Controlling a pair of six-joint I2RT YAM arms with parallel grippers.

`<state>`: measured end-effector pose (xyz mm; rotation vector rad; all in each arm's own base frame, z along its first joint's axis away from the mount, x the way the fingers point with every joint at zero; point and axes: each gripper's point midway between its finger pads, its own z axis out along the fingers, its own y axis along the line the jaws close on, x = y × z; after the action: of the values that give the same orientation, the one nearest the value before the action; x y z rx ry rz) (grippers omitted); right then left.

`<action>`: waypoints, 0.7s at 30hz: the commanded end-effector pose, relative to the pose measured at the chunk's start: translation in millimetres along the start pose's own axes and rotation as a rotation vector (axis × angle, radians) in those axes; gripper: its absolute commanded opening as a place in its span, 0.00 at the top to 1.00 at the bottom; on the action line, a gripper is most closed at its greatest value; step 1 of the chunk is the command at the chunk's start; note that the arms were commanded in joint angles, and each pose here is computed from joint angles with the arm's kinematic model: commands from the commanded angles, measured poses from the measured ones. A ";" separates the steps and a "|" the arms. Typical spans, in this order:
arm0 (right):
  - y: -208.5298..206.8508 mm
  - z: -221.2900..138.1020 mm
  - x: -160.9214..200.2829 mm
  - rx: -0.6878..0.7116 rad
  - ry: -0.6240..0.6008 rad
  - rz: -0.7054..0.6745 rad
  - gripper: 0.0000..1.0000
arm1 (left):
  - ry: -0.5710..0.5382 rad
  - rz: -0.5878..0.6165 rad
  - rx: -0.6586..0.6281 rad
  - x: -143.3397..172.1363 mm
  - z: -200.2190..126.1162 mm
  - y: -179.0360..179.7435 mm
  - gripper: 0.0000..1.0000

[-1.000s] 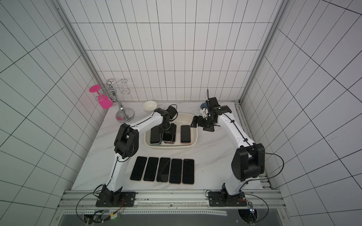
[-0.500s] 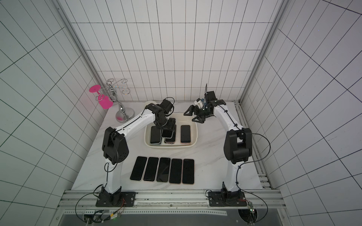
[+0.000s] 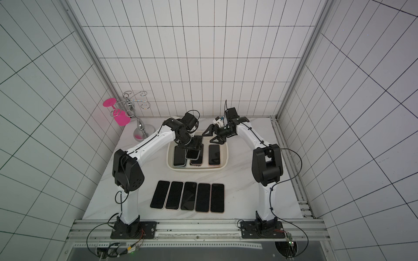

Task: Take the phone out of the storage box
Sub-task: Pick up the phone from the storage box.

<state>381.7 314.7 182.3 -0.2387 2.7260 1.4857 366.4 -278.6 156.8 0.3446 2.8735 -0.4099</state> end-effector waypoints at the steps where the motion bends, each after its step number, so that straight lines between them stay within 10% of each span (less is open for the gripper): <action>1: -14.1 20.4 3.1 0.012 0.043 0.032 0.23 | -0.036 0.016 0.047 -3.2 -14.3 -10.2 0.53; 16: 5.6 55.3 26.6 -0.095 0.175 0.004 0.44 | -0.034 0.034 0.123 0.9 -18.5 -23.8 0.57; 21: 7.9 54.6 36.6 -0.131 0.201 0.013 0.78 | -0.040 0.042 0.143 -0.2 -22.1 -27.5 0.58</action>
<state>348.9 357.3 150.8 -0.3623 2.8053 1.6729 352.4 -287.2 153.3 0.3710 2.9100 -0.5158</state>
